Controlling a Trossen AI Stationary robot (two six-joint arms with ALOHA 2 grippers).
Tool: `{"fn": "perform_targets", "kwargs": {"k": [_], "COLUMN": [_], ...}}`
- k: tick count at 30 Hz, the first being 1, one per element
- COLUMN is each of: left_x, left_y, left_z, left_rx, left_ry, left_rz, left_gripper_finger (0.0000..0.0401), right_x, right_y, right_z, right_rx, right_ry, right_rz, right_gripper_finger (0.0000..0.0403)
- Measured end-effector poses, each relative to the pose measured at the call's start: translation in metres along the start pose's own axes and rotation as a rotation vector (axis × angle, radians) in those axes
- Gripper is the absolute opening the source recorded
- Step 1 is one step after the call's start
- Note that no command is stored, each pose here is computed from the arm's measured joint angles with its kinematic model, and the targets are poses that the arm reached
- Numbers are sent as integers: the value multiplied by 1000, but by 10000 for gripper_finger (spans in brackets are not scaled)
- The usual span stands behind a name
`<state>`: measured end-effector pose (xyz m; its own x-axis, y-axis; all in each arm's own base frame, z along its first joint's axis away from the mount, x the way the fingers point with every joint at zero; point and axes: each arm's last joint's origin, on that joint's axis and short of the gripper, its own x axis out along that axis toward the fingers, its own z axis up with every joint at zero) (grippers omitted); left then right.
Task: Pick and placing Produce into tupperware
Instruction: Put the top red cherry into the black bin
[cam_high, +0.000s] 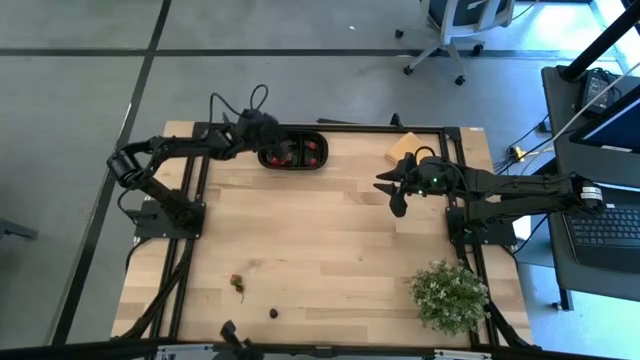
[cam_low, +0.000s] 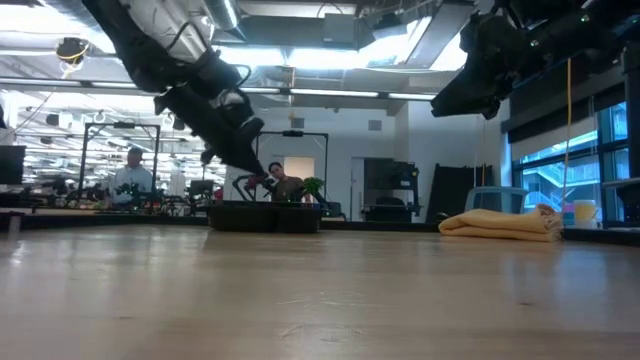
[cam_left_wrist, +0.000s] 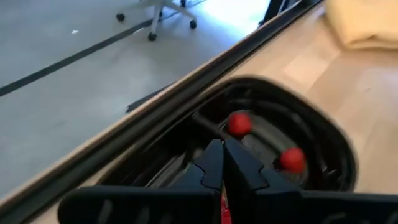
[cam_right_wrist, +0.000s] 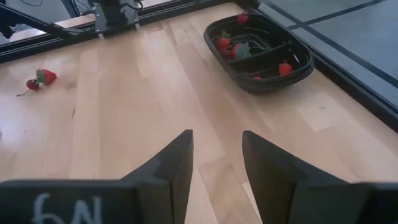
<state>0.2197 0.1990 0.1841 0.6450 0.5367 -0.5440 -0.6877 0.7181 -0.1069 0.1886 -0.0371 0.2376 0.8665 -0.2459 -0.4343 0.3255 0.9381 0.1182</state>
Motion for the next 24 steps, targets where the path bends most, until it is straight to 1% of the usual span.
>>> {"fn": "perform_targets", "kwargs": {"k": [5, 8, 16, 24], "left_x": [0, 0, 0, -1], "left_y": [1, 0, -5, -5], "left_z": [-12, -16, -26, -37], "left_rx": [-2, 0, 21, 24], "left_ry": [33, 44, 67, 102], "left_rz": [5, 7, 57, 60], "left_gripper_finger": [0, 0, 0, 0], "right_x": [0, 0, 0, 0], "right_y": [0, 0, 0, 0], "right_z": [0, 0, 2, 2], "right_rx": [-1, 0, 3, 3], "right_ry": [0, 0, -26, -26], "right_rz": [0, -2, 2, 2], "right_gripper_finger": [141, 141, 141, 141]}}
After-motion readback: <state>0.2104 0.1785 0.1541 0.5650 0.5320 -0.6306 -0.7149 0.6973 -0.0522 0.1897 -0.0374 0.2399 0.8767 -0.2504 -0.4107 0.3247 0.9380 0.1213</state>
